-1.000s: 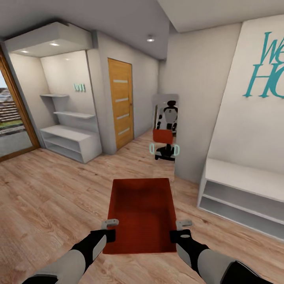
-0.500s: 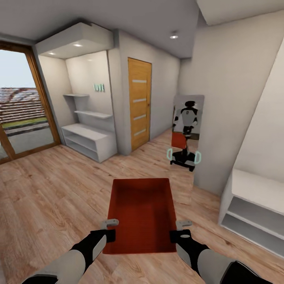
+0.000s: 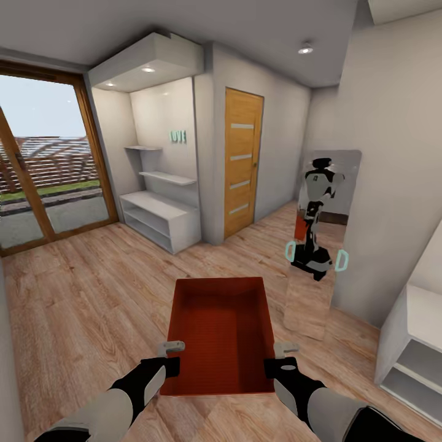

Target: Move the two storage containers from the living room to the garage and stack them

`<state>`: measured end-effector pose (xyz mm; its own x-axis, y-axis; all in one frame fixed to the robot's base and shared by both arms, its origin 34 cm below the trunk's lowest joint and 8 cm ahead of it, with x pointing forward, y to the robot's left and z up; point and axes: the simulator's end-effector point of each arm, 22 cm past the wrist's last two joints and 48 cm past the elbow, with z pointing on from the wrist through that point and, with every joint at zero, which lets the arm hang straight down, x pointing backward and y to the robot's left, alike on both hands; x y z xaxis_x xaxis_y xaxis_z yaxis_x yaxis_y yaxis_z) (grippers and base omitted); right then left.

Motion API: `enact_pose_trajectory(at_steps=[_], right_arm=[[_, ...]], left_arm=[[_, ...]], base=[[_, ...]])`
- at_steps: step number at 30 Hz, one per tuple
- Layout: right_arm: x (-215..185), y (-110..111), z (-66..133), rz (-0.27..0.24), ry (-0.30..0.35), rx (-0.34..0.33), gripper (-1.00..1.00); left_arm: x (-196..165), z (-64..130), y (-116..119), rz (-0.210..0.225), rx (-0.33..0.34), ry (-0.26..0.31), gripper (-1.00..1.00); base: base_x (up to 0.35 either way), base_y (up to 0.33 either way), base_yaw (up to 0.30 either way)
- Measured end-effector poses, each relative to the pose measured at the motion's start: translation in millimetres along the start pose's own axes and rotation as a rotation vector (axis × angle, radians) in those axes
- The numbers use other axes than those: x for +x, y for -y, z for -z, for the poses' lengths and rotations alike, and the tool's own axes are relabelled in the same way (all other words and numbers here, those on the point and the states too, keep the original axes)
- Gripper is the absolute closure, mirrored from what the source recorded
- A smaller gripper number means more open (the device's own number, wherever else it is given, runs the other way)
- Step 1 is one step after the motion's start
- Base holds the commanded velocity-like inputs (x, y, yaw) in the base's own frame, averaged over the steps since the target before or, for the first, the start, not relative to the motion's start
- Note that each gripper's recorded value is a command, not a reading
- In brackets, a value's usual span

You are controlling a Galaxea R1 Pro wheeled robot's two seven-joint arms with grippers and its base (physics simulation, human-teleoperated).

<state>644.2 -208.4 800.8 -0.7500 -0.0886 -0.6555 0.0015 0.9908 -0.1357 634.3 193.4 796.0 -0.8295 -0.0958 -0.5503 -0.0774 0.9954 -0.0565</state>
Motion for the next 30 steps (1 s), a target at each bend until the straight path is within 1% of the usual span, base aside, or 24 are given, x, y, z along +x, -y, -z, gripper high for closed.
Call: enact_pose_trajectory(at_steps=[28,30], right_arm=[[0.2,-0.1,0.0,0.0,-0.001,0.0,1.0],[0.3,0.1,0.0,-0.001,0.0,0.0,1.0]], left_arm=[[0.1,0.0,-0.1,0.0,0.0,0.0,1.0],[-0.1,0.1,0.1,-0.002,0.0,0.0,1.0]], base=[[0.322,0.0,0.001],[0.322,0.0,0.128]])
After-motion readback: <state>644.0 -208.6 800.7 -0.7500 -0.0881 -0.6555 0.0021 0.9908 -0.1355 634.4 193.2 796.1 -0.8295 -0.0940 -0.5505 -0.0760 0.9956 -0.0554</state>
